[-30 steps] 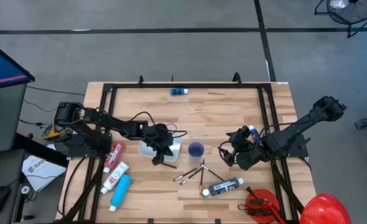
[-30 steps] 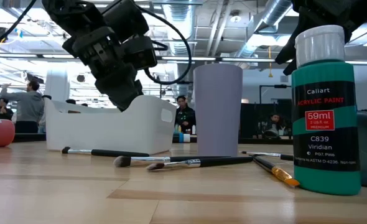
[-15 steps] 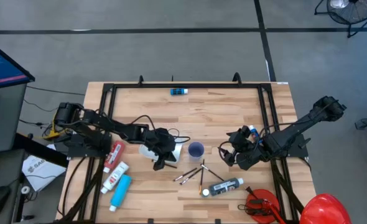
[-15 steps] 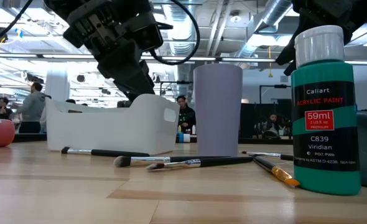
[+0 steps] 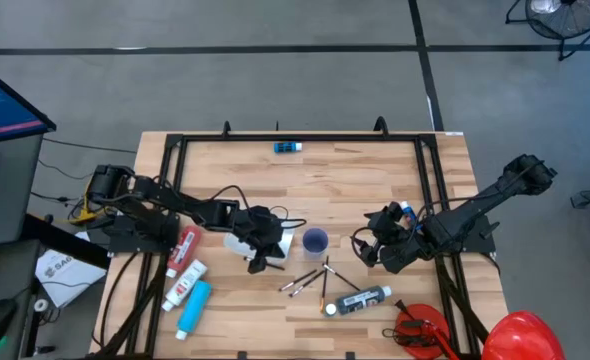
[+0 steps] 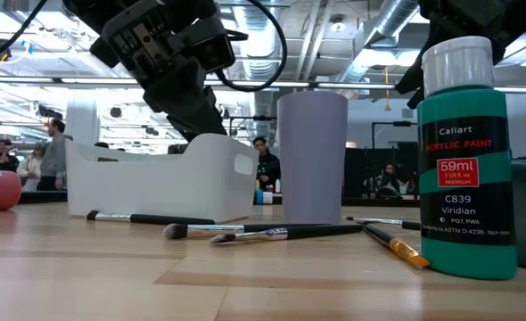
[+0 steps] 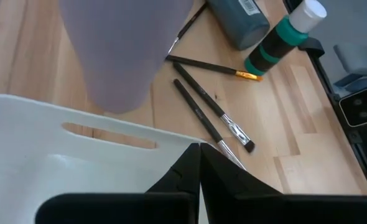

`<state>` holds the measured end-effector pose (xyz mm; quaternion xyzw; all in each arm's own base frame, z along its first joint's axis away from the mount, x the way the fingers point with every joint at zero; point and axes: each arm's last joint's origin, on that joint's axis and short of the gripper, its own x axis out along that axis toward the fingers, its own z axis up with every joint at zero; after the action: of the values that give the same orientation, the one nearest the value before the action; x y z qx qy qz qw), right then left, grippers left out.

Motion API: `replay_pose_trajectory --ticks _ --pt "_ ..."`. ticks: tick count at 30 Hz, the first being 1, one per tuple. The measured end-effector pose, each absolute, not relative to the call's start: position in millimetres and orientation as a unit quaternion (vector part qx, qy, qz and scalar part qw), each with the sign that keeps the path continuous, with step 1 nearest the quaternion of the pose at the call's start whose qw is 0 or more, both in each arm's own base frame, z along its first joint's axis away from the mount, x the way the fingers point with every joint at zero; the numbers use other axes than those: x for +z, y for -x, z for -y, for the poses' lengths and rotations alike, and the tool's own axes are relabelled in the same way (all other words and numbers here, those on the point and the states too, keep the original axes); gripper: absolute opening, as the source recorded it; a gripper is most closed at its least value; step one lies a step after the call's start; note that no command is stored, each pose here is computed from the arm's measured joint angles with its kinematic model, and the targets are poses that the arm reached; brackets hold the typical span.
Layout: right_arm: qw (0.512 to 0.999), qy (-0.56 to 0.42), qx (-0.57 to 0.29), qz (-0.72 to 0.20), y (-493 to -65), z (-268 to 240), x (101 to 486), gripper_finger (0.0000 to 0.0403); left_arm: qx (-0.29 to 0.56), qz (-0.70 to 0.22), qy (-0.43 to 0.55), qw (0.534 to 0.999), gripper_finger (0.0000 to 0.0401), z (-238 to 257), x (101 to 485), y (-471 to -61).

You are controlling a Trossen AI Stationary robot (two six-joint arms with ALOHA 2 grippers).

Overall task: Pick & Place Paint Supplies
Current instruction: Adjust the white bin

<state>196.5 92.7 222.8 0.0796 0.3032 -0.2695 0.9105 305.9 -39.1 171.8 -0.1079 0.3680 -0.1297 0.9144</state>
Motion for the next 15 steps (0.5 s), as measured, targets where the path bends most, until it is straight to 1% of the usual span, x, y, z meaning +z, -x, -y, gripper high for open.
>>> replay_pose_trajectory --ticks 9,15 --pt "0.911 -0.079 -0.270 -0.303 -196.5 -92.7 222.8 0.0367 -0.116 -0.366 0.113 0.916 0.0002 37.7 172.1 -306.5" --pt "0.910 -0.078 -0.270 -0.305 -196.1 -92.5 222.5 0.0367 -0.120 -0.402 0.128 0.899 0.0002 39.6 161.3 -304.5"
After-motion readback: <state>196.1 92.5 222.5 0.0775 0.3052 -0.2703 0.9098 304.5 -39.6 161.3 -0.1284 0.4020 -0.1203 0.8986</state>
